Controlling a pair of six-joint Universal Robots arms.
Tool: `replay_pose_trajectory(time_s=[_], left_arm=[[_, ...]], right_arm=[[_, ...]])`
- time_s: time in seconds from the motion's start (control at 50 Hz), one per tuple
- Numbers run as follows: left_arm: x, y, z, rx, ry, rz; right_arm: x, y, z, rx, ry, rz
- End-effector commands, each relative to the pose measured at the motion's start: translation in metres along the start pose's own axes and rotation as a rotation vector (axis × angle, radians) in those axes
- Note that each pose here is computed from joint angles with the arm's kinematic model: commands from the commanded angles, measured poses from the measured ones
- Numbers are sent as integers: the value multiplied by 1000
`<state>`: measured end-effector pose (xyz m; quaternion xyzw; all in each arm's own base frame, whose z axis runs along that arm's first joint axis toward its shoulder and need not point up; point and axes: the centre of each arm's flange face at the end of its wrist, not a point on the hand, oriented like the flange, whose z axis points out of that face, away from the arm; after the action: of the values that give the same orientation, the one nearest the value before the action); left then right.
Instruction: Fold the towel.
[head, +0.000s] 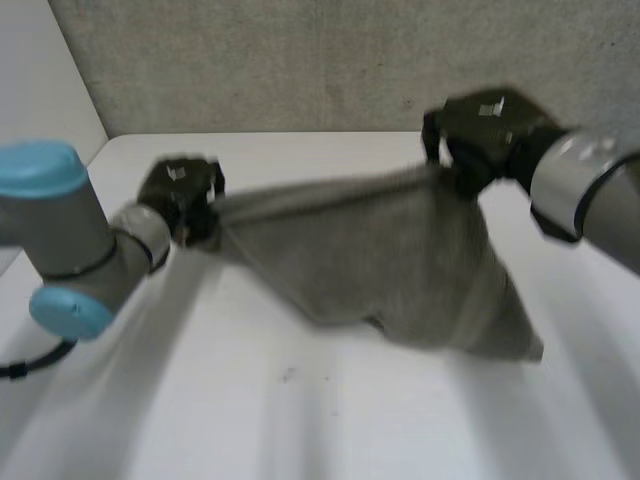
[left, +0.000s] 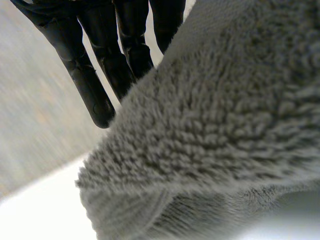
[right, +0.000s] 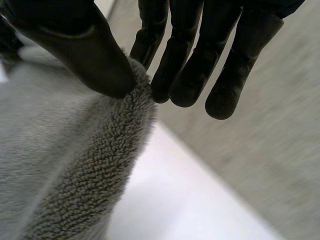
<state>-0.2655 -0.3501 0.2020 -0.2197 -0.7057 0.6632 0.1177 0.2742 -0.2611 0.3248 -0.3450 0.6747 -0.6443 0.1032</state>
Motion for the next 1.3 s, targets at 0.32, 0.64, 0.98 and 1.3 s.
replay_pose_trajectory(time_s=[0.32, 0.64, 0.98, 1.3], left_arm=[[-52, -131, -24, 437, -339, -395], [-12, 79, -80, -317, -232, -331], [-58, 61, -108, -335, -352, -226], [-101, 64, -116, -346, -471, -166]], right_arm=[[-10, -25, 34, 297, 107, -108], [-87, 164, 18, -361, -223, -168], [-54, 153, -24, -338, -127, -119], [-52, 167, -34, -269, -107, -76]])
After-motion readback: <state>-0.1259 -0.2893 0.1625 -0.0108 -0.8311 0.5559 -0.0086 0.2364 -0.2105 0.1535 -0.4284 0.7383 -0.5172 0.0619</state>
